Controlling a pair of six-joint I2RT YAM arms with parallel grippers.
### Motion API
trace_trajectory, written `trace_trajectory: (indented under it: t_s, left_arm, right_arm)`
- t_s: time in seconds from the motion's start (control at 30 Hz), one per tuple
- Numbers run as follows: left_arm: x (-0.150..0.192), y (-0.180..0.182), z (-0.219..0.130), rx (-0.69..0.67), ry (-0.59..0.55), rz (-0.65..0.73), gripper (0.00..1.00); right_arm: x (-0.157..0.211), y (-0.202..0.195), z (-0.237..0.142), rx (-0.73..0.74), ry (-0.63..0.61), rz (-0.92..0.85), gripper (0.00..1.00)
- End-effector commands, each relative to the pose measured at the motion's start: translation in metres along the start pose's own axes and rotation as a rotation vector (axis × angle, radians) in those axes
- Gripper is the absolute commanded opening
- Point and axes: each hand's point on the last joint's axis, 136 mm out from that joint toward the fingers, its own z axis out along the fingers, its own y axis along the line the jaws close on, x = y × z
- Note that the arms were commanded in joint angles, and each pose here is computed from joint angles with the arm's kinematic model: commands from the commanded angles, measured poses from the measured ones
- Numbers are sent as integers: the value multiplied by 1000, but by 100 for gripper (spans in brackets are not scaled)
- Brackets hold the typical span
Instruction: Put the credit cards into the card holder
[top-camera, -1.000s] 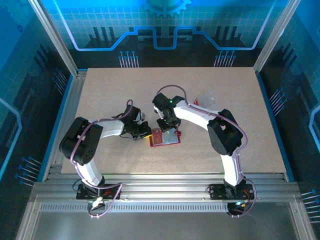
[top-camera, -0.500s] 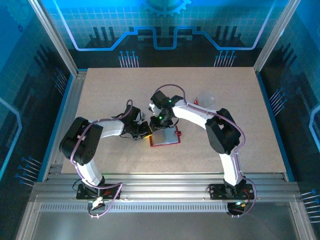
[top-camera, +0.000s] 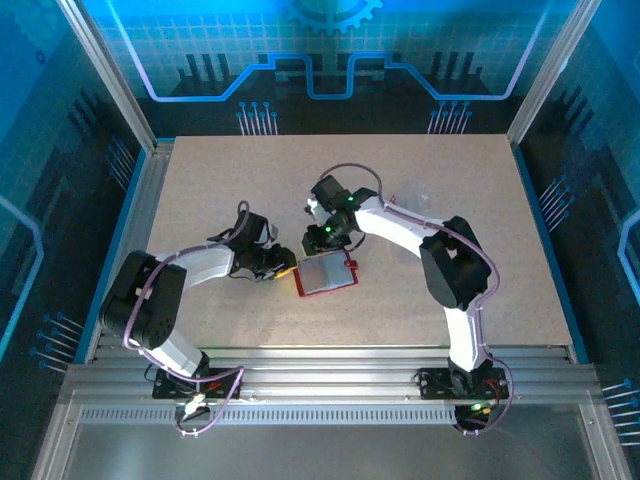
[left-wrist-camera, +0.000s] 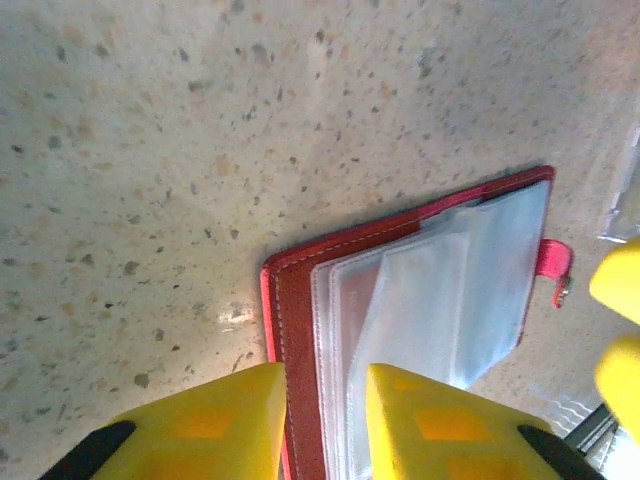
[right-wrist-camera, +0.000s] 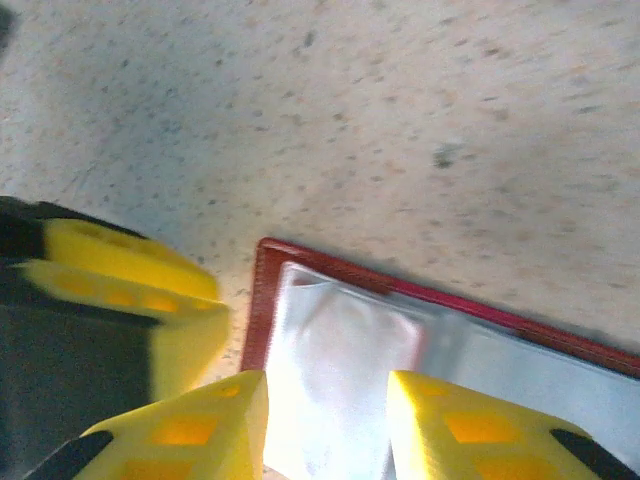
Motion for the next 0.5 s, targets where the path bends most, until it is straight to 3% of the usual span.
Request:
trace_trajectory:
  t_s: [0.0,0.27,0.47]
  left_arm:
    - [3,-2,-12,11,1,-29,32]
    - [1,-12,-14,42,2,1,41]
    - [2,-15,-10,44,8,9,42]
  right_arm:
    - [-5,-33,-36,186,-50,-14,40]
    - [-24,-159,-114,763,-97,59,59]
    - [-34,-208,-118,963,-38,59,65]
